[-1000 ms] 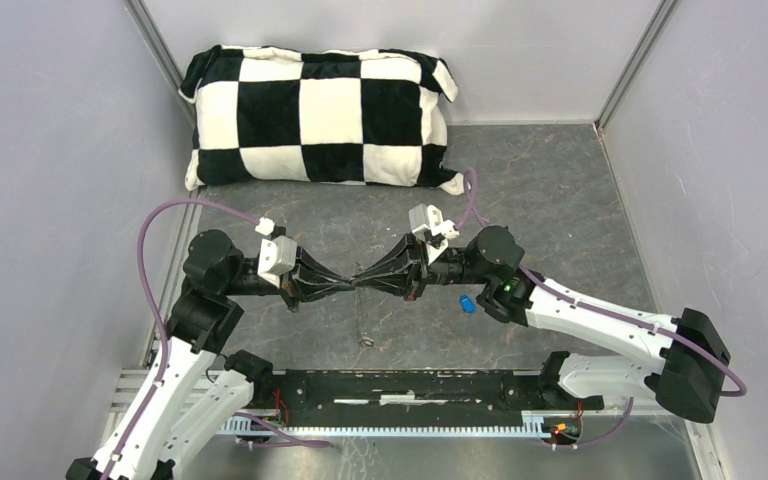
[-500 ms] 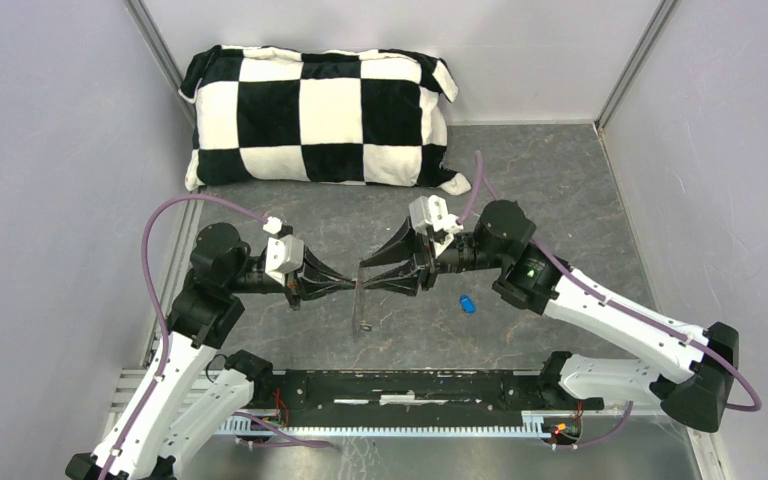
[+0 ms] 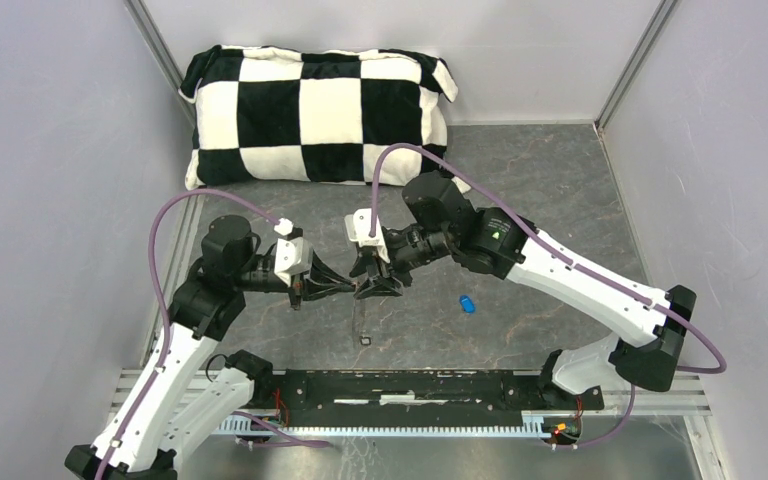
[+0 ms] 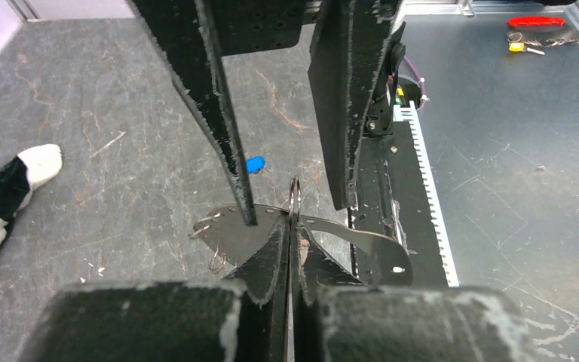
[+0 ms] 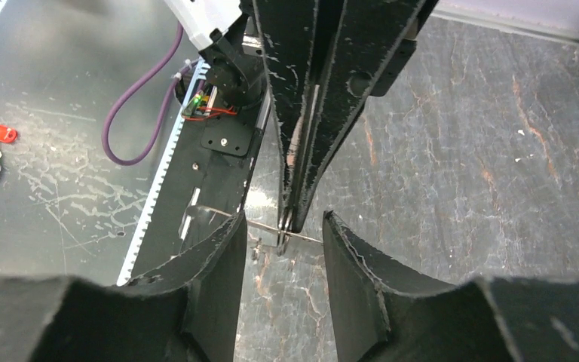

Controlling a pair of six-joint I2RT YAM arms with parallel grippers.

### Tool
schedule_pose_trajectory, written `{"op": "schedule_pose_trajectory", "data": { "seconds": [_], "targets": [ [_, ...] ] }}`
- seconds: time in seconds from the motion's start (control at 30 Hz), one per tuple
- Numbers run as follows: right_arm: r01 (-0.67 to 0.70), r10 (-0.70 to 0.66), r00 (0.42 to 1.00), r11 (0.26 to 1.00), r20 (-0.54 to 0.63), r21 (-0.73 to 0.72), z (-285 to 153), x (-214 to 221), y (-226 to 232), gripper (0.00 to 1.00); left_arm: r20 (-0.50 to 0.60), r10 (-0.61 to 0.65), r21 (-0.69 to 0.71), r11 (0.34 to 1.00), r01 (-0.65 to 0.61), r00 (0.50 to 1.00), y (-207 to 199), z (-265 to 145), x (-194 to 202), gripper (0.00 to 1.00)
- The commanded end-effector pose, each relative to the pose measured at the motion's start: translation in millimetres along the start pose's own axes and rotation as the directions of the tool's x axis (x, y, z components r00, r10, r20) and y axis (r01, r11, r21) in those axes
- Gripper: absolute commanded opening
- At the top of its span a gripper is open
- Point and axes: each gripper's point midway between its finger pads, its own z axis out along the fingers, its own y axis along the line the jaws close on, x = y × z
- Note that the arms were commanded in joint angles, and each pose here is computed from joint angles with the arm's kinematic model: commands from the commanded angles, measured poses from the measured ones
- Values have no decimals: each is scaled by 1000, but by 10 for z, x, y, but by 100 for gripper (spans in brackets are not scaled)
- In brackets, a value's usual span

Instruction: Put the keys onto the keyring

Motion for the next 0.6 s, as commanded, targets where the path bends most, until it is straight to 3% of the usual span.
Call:
{"op": "schedule_pose_trajectory", "data": {
  "seconds": [0.0, 0.57],
  "targets": [
    [51, -50, 998, 998, -26, 27, -88, -98, -1, 46, -10, 83, -3, 997, -83, 997, 34, -21, -83, 2],
    [53, -50, 994, 998, -95, 25, 51, -69, -29, 39, -30, 76, -13, 997, -77, 997, 74, -19, -43, 2]
  ]
}}
